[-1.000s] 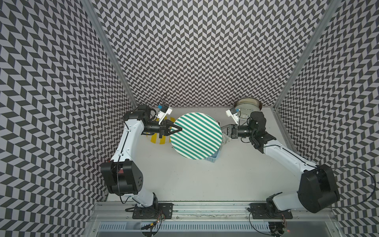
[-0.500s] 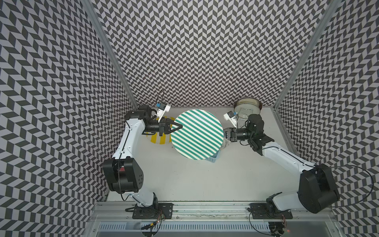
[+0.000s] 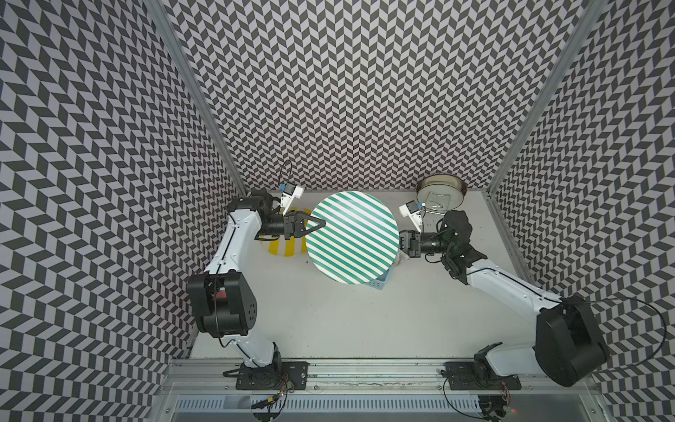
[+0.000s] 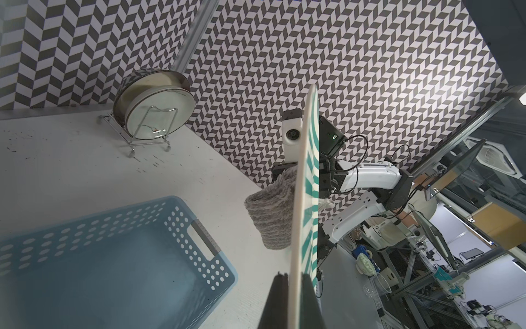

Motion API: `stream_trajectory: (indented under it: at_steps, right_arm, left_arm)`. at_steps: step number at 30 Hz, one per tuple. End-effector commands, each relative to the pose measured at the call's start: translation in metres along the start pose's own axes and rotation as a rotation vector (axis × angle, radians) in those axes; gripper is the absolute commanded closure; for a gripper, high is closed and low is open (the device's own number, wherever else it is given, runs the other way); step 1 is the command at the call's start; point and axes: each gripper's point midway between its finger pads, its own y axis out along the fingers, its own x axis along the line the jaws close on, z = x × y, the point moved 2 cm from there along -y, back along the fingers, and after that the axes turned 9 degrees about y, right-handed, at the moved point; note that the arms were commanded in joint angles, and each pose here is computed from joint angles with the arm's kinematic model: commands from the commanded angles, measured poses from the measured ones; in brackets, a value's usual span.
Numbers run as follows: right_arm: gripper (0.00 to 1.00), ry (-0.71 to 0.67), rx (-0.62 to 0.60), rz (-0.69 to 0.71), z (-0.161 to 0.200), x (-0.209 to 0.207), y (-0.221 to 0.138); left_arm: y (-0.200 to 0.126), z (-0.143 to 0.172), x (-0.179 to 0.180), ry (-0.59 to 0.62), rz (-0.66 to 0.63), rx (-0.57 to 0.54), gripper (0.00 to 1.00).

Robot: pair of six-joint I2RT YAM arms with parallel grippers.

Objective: Wipe the wet plate dry
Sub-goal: Wipe the plate with towel.

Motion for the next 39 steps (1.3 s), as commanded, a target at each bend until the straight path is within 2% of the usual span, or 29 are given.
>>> stream_trajectory:
  at_steps: [1, 9, 19, 28, 34, 39]
  right_arm:
    - [1.0, -0.117, -0.019, -0.062, 0.002, 0.029, 0.002]
    - [1.0, -0.151, -0.064, -0.032, 0.004, 0.028, 0.005]
    - [1.0, -0.176, -0.097, 0.026, 0.0, 0.013, 0.015]
    - [1.0, -0.232, -0.153, 0.069, 0.005, 0.018, 0.024]
    - [1.0, -0.272, -0.224, 0.126, 0.016, 0.015, 0.032]
    - [1.0, -0.338, -0.362, 0.193, 0.02, 0.019, 0.028]
  left_arm:
    - [-0.002, -0.016, -0.002, 0.023, 0.062, -0.095, 1.0]
    - [-0.002, -0.021, 0.006, 0.017, 0.071, -0.108, 1.0]
    - [-0.002, -0.022, 0.026, -0.064, 0.072, -0.107, 1.0]
    - [-0.003, -0.028, 0.032, -0.065, 0.073, -0.108, 1.0]
    - [-0.004, -0.025, 0.038, -0.081, 0.07, -0.11, 1.0]
    - [-0.005, -0.023, 0.04, -0.091, 0.067, -0.112, 1.0]
